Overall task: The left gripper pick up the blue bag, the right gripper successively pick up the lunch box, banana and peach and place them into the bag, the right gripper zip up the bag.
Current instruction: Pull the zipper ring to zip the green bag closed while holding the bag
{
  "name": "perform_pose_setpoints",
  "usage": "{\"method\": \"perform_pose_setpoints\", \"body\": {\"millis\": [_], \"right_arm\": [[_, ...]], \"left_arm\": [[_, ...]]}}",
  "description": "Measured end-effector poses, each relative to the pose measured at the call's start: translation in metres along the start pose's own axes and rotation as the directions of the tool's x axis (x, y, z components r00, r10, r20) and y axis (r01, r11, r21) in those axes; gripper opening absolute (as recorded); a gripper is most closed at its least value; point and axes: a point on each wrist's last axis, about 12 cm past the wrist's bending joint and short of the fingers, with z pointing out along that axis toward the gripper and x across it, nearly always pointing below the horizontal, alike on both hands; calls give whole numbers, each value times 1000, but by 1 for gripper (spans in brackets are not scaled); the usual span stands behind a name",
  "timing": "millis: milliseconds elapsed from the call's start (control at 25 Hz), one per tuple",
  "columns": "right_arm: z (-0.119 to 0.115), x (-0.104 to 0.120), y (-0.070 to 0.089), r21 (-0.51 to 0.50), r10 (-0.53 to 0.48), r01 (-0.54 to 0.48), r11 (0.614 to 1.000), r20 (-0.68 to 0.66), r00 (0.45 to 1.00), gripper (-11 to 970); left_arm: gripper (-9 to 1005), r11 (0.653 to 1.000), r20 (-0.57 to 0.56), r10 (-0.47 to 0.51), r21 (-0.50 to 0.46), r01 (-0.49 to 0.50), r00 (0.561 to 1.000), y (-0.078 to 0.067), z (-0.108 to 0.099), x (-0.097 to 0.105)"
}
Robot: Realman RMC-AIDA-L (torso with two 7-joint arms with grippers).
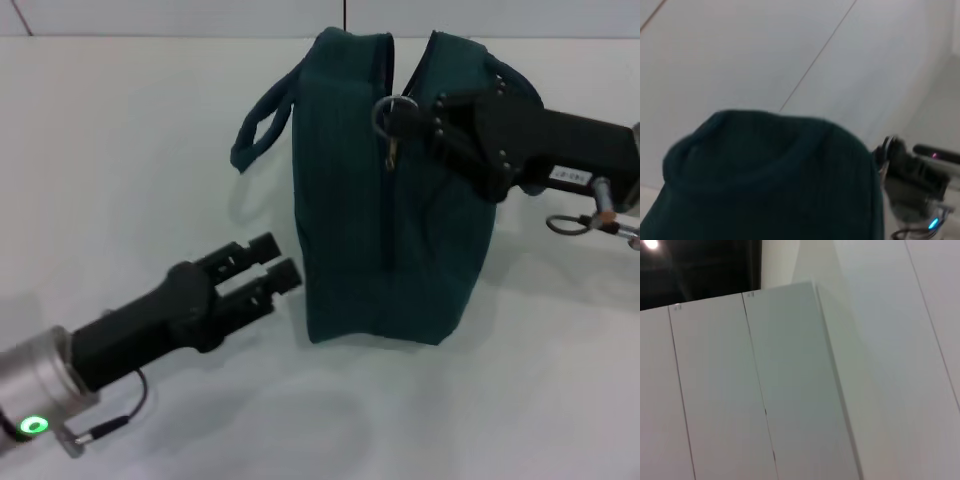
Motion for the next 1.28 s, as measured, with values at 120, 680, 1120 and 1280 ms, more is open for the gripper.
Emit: {"method": "perform_pose_setpoints", "body": {"millis": [120, 680, 1120, 1280], "right_arm": [[5, 0, -3, -4, 8, -8, 1000, -5, 1000, 9], [3, 2, -2, 2, 16, -16, 1000, 0, 1000, 10], [-3, 3, -1, 30, 24, -24, 999, 19, 1000, 11], [-6, 2, -2, 54, 26, -28, 998, 52, 998, 11]], "left_arm": [[632, 1000, -15, 14, -12, -15, 1000, 3, 15, 8], [619, 994, -6, 99, -36, -99, 995, 11, 40, 7], [371, 990, -34, 140, -26, -141, 990, 13, 49, 9], [224, 989, -57, 147, -25, -148, 988, 12, 50, 13]]}}
